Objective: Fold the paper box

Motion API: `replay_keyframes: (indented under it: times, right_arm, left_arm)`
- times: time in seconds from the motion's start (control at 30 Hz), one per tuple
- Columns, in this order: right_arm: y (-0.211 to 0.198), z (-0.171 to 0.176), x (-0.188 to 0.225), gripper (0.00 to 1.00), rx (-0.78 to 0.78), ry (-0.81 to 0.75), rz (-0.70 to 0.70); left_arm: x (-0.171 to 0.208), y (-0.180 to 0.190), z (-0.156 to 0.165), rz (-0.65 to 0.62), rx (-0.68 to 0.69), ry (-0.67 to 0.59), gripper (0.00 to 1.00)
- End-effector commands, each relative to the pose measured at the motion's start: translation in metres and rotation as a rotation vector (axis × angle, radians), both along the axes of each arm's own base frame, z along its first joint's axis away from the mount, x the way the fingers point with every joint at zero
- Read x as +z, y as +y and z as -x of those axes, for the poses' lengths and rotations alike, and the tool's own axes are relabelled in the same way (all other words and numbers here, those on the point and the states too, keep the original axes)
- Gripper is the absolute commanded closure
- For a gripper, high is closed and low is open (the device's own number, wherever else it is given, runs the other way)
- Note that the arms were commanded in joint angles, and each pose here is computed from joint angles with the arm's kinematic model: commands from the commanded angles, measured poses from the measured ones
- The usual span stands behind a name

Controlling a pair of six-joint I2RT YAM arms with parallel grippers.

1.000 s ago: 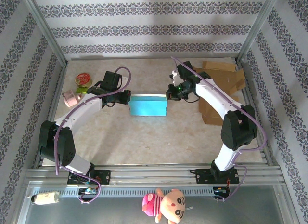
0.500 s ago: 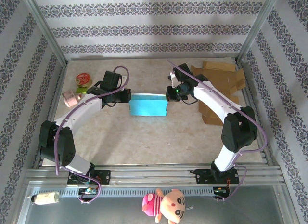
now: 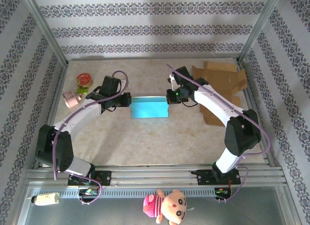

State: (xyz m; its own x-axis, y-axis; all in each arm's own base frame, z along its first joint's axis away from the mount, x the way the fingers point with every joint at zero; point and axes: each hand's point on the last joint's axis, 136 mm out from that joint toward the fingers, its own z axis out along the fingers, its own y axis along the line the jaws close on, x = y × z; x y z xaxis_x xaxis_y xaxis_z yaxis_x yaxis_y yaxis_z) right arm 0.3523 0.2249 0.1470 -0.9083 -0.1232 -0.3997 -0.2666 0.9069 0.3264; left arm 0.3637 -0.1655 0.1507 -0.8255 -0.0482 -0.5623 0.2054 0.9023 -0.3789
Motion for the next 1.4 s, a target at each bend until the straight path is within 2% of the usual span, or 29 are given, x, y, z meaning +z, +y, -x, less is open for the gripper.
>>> replay_keyframes:
  times: [0.0, 0.37, 0.97, 1.13, 1.27, 1.37]
  right_arm:
    - [0.015, 0.021, -0.013, 0.99, 0.082, 0.026, 0.010]
    - [0.016, 0.017, 0.011, 0.87, 0.083, -0.033, -0.007]
    - [0.010, 0.015, 0.033, 0.72, 0.069, -0.093, 0.005]
    - [0.011, 0.014, 0.046, 0.69, 0.062, -0.110, -0.019]
    - [0.011, 0.008, 0.063, 0.66, 0.016, -0.132, -0.069]
    - [0.008, 0.001, 0.066, 0.66, -0.024, -0.126, -0.104]
  left_arm:
    - [-0.013, -0.013, 0.020, 0.073, -0.037, 0.071, 0.91]
    - [0.014, -0.005, 0.020, 0.057, -0.021, -0.012, 0.73]
    - [0.022, 0.001, 0.022, 0.035, -0.006, -0.030, 0.62]
    - [0.036, 0.001, 0.021, 0.059, 0.011, -0.059, 0.57]
    - [0.051, 0.004, 0.017, 0.105, 0.080, -0.078, 0.56]
    - [0.052, 0.012, 0.013, 0.145, 0.178, -0.026, 0.57]
